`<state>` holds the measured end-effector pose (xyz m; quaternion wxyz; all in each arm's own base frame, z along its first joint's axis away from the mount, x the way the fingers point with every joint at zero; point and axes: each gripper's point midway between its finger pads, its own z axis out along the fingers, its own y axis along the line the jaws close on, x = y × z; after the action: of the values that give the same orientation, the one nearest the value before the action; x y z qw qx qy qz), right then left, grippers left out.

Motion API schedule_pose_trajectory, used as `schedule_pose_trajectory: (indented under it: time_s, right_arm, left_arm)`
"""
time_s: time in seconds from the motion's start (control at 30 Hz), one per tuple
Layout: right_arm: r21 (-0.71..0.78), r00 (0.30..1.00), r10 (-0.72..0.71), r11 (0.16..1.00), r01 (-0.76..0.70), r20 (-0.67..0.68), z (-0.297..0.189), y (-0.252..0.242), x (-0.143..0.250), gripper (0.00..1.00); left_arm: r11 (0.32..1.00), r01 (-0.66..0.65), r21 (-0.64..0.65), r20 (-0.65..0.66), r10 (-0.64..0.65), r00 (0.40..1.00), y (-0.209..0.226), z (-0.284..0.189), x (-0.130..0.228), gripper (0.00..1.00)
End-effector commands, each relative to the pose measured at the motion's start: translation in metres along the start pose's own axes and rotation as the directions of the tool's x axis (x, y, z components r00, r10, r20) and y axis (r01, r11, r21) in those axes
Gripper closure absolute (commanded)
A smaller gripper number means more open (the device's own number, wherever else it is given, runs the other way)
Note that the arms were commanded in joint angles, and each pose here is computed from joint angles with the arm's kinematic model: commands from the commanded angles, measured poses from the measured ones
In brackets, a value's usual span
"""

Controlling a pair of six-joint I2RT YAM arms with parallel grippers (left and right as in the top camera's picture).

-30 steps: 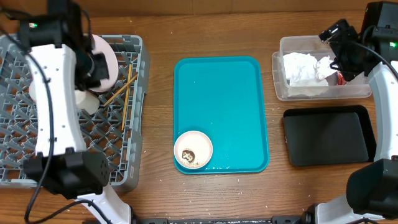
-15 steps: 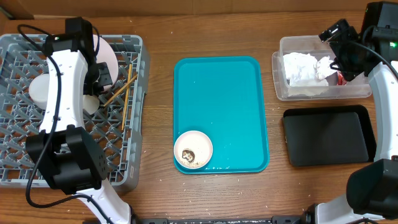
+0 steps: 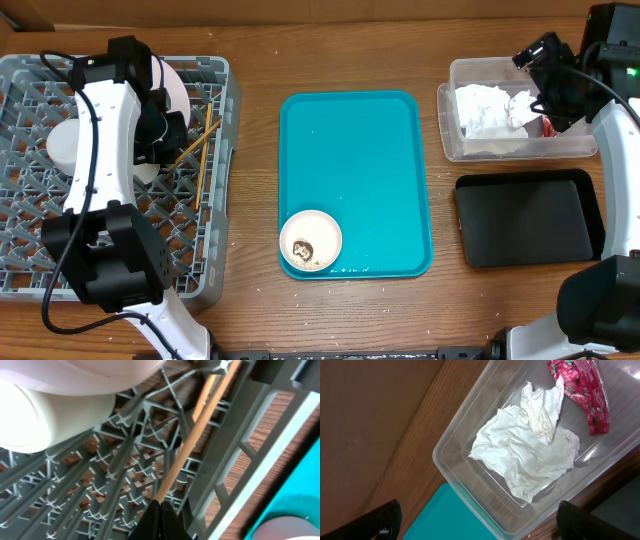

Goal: Sort waste into correct bins and load items into the dishwasher

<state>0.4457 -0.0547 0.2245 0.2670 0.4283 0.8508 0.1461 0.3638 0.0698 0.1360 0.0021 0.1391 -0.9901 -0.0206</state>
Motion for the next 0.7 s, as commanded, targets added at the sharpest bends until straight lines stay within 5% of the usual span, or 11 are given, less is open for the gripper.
schedule_pose_trajectory:
  time_s: [0.0,0.17,0.67]
  right_arm:
    - [0.012,1.0,-0.002,1.0,0.001,0.009,0.002,-0.002,-0.001,0.0]
    - [0.012,1.0,-0.002,1.0,0.001,0.009,0.002,-0.002,-0.001,0.0]
    - [0.021,1.0,0.0,1.0,0.0,0.001,0.002,-0.004,0.001,0.0]
  left_arm:
    - [0.996,0.017,-0.092,0.025,-0.015,1.0,0.016,0.001,-0.005,0.96]
    - [0.995,0.021,-0.102,0.082,-0.013,0.997,0.017,0.0,-0.019,0.96]
    - [0.997,0.009,-0.071,-0.067,-0.014,0.998,0.011,0.036,0.017,0.96]
